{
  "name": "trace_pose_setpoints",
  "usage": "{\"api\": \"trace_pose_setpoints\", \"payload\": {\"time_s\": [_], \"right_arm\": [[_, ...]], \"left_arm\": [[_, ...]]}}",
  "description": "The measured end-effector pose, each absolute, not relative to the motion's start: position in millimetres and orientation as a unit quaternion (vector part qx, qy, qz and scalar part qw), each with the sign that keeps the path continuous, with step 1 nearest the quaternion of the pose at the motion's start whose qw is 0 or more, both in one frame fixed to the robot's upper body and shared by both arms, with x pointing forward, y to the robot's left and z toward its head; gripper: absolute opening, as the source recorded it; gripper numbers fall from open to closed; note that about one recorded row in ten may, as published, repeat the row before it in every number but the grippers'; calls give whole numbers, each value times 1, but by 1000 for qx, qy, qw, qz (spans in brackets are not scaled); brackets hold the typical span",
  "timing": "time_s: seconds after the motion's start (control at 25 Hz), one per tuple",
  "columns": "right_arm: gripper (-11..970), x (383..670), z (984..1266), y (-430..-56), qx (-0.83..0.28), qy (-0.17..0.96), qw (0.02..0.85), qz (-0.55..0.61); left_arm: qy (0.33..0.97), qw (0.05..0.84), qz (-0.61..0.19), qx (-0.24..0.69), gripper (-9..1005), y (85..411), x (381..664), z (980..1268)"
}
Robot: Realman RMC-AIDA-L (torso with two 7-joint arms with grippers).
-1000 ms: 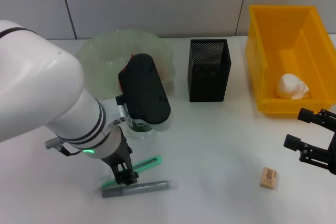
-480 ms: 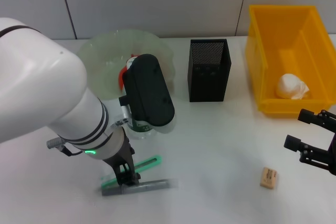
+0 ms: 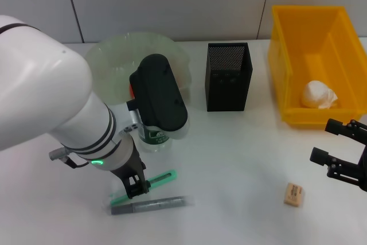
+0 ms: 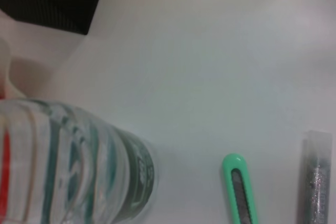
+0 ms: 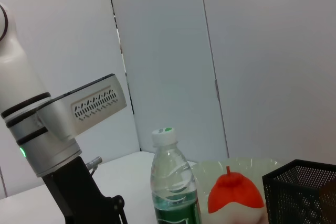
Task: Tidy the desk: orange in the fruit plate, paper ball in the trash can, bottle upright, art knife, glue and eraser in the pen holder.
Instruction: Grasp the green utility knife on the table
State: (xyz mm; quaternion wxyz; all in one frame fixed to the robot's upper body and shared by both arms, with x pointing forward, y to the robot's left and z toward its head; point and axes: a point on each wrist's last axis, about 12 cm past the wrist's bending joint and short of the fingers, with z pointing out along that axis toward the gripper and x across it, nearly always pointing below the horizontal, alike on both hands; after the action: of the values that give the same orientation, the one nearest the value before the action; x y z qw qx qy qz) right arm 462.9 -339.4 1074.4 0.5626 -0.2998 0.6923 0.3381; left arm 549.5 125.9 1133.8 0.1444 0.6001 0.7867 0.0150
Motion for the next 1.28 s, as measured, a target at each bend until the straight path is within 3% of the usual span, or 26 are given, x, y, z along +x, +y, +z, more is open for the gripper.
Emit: {"api": "trace_pose_setpoints", "payload": {"time_s": [0.04, 0.12, 0.4, 1.28], "right_arm": [[763, 463, 1074, -339, -300, 692, 563, 338], [763, 463, 1075, -340, -300, 692, 562, 338], [763, 463, 1075, -339, -300, 692, 563, 339], [762, 463, 1074, -339, -299, 692, 562, 339]], "left_arm": [[788, 145, 15, 599, 512, 126, 550, 1134], [790, 144, 14, 596, 329, 127, 551, 1135], [796, 127, 15, 592, 479, 131, 553, 1128], [788, 132, 13, 602, 440, 125, 552, 1131]]}}
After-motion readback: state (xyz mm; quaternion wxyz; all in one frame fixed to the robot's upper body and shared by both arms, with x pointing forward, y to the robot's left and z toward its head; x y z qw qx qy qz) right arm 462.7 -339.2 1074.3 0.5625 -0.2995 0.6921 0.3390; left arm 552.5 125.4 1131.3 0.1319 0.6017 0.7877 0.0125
